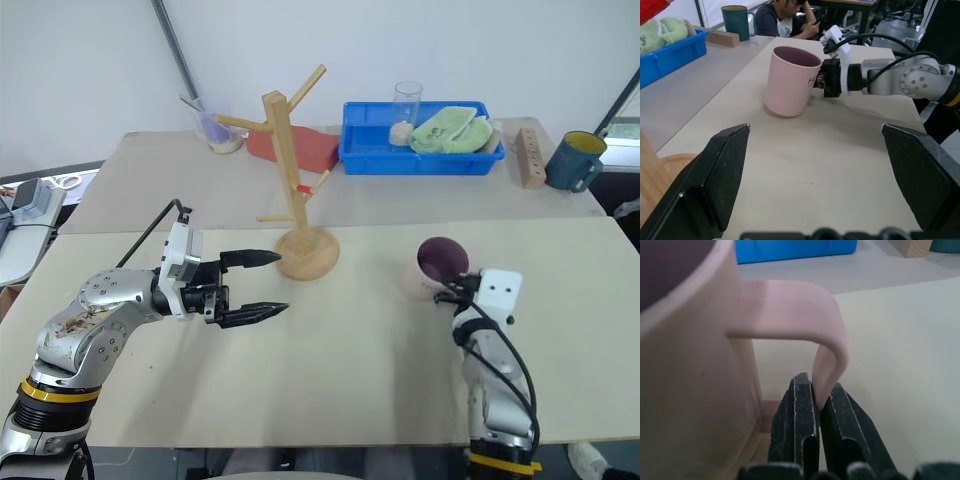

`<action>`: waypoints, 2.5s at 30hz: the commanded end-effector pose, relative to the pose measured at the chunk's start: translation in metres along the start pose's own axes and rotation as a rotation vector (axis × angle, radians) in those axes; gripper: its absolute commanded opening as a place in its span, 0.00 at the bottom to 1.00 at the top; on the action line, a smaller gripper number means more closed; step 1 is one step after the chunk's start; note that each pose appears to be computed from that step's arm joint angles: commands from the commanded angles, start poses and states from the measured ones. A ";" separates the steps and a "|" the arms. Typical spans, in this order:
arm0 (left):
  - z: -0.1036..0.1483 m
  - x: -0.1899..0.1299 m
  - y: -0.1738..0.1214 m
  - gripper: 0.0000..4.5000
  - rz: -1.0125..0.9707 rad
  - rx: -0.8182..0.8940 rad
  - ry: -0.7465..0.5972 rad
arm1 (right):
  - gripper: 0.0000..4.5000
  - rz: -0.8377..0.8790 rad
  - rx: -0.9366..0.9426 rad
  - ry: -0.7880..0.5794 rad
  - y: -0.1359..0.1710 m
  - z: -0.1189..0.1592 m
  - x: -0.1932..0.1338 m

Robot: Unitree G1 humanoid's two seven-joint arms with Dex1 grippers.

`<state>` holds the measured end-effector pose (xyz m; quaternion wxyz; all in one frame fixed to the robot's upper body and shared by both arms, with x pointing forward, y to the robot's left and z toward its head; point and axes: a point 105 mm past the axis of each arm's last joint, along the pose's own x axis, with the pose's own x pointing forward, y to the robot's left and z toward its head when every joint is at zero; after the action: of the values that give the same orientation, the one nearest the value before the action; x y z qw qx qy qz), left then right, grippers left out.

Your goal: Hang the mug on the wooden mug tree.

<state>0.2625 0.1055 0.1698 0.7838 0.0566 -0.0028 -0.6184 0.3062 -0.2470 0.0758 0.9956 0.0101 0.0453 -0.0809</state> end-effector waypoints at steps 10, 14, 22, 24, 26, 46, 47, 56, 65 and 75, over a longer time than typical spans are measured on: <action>0.018 -0.013 0.011 1.00 0.076 0.022 -0.031 | 0.00 0.585 -0.693 -0.359 0.076 0.123 -0.021; 0.019 -0.014 0.012 1.00 0.086 0.021 -0.028 | 0.00 0.785 -1.008 -0.425 0.109 0.159 -0.017; 0.021 -0.014 0.011 1.00 0.100 0.024 -0.033 | 0.00 0.937 -1.300 -0.442 0.151 0.189 0.000; 0.022 -0.015 0.012 1.00 0.109 0.025 -0.035 | 0.00 0.966 -1.357 -0.428 0.157 0.187 0.002; 0.024 -0.017 0.013 1.00 0.121 0.023 -0.046 | 0.00 0.983 -1.388 -0.417 0.162 0.185 0.005; 0.043 -0.036 0.015 1.00 0.146 -0.001 -0.098 | 0.00 0.969 -1.498 -0.497 0.213 0.201 0.011; 0.042 -0.037 0.016 1.00 0.151 -0.001 -0.096 | 0.00 0.968 -1.502 -0.499 0.214 0.200 0.011; 0.044 -0.033 0.015 1.00 0.162 -0.001 -0.098 | 0.00 0.955 -1.537 -0.503 0.221 0.196 0.016; 0.049 -0.026 0.016 1.00 0.166 0.003 -0.103 | 0.00 0.959 -1.494 -0.504 0.228 0.197 0.016; 0.049 -0.026 0.017 1.00 0.169 0.004 -0.101 | 0.70 0.968 -1.453 -0.545 0.224 0.208 0.006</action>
<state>0.2737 0.1356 0.2120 0.8401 0.0208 -0.0305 -0.5411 0.3746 -0.0315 0.2638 0.6563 -0.6229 -0.1273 0.4062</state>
